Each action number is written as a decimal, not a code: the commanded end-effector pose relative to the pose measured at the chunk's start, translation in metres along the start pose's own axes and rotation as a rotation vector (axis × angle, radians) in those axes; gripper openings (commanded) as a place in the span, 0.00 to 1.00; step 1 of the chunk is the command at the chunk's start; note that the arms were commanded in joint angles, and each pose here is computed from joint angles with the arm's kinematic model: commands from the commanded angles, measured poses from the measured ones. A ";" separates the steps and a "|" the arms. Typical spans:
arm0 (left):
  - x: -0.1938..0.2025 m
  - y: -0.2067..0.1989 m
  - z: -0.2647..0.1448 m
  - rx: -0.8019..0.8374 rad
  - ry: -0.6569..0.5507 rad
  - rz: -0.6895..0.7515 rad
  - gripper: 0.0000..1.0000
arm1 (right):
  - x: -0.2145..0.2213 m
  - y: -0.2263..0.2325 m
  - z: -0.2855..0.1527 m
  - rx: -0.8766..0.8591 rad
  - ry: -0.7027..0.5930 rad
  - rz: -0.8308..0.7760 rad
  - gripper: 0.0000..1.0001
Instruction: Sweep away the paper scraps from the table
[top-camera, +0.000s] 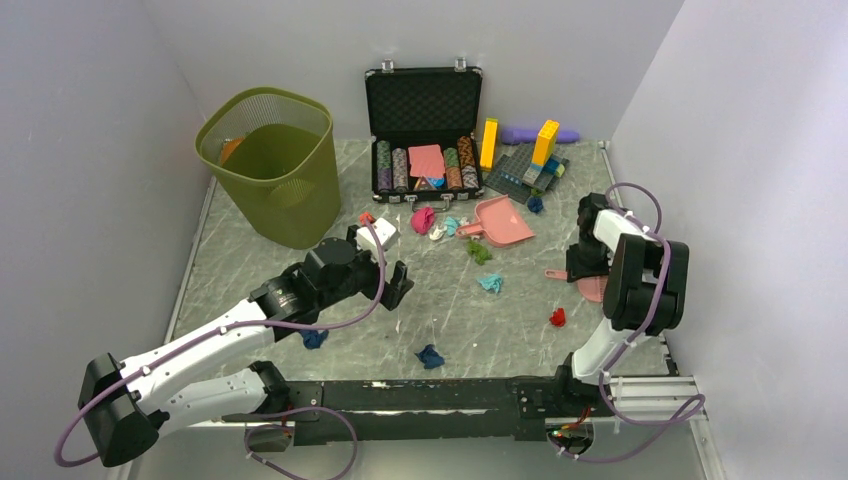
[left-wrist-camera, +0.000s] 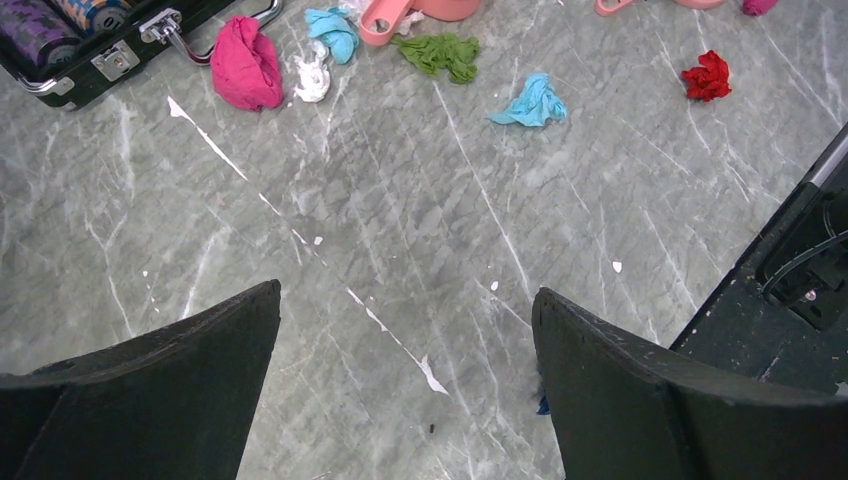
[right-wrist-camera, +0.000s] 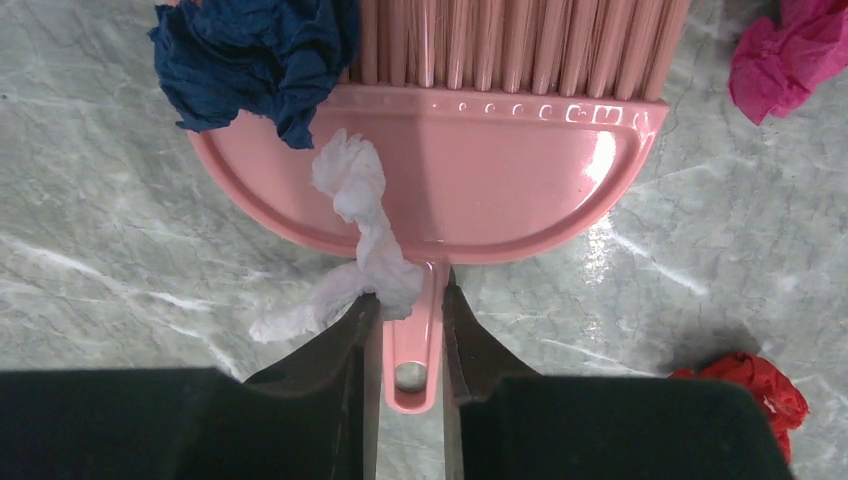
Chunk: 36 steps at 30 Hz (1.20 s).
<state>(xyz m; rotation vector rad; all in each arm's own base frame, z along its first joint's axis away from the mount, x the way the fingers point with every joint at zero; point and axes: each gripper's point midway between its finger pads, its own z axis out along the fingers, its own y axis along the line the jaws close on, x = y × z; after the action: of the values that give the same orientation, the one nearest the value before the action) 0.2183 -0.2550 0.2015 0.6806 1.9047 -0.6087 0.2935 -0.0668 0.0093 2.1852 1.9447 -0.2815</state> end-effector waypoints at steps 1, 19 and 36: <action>-0.012 -0.001 0.000 -0.008 -0.033 -0.010 0.99 | 0.003 -0.017 0.000 0.005 -0.024 0.008 0.00; -0.018 -0.057 0.034 0.269 0.088 -0.147 0.98 | 0.152 -0.022 -0.170 -0.688 0.284 -0.484 0.00; -0.055 -0.083 0.049 0.426 0.087 -0.178 0.98 | 0.184 -0.038 -0.286 -1.622 0.613 -0.506 0.00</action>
<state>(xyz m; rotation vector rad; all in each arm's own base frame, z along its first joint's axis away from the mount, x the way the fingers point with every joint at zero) 0.2071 -0.3564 0.2032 0.8092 2.0816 -1.1297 0.2739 0.1646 0.1548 0.9807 1.9899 1.1280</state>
